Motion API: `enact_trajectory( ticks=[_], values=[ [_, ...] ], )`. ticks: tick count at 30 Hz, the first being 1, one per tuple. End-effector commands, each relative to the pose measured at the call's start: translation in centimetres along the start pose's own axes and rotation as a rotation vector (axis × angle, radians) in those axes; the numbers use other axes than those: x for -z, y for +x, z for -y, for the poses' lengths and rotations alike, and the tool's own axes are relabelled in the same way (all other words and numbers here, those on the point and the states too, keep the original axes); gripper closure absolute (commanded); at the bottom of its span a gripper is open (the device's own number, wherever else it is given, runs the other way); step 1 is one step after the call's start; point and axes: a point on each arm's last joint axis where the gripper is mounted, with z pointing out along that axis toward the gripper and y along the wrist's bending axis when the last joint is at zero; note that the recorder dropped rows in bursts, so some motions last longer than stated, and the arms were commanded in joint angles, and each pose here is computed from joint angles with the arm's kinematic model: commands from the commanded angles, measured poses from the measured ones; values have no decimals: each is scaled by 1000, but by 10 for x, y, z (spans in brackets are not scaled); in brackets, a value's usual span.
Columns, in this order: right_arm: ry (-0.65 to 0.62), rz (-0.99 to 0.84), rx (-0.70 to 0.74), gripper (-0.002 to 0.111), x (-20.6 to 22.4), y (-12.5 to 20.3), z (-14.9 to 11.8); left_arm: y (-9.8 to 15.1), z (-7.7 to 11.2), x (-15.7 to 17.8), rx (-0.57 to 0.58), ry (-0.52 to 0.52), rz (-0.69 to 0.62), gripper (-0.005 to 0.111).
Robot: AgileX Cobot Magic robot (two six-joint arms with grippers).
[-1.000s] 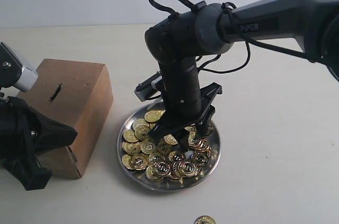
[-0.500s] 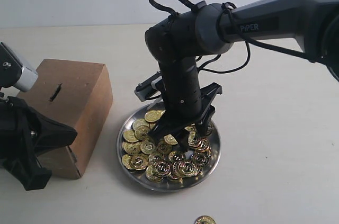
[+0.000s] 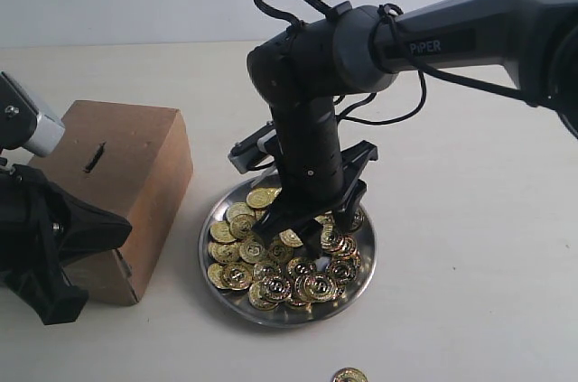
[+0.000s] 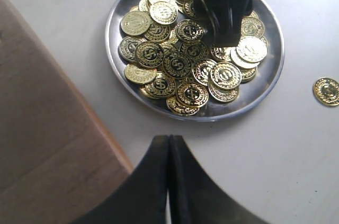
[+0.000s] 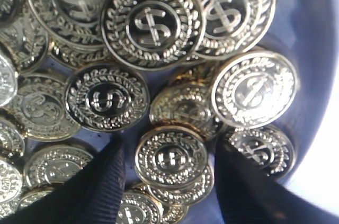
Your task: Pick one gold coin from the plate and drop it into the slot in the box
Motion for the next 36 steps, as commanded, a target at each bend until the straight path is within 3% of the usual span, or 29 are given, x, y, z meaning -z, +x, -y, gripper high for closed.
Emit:
enact_trajectory(
  ticks=[1, 36],
  values=[
    [-10, 40, 5, 58, -2, -4, 0, -1, 1, -1, 0, 8, 1, 107],
    [-7, 62, 5, 58, 10, -1, 1, -1, 1, -1, 0, 12, -1, 107]
  ],
)
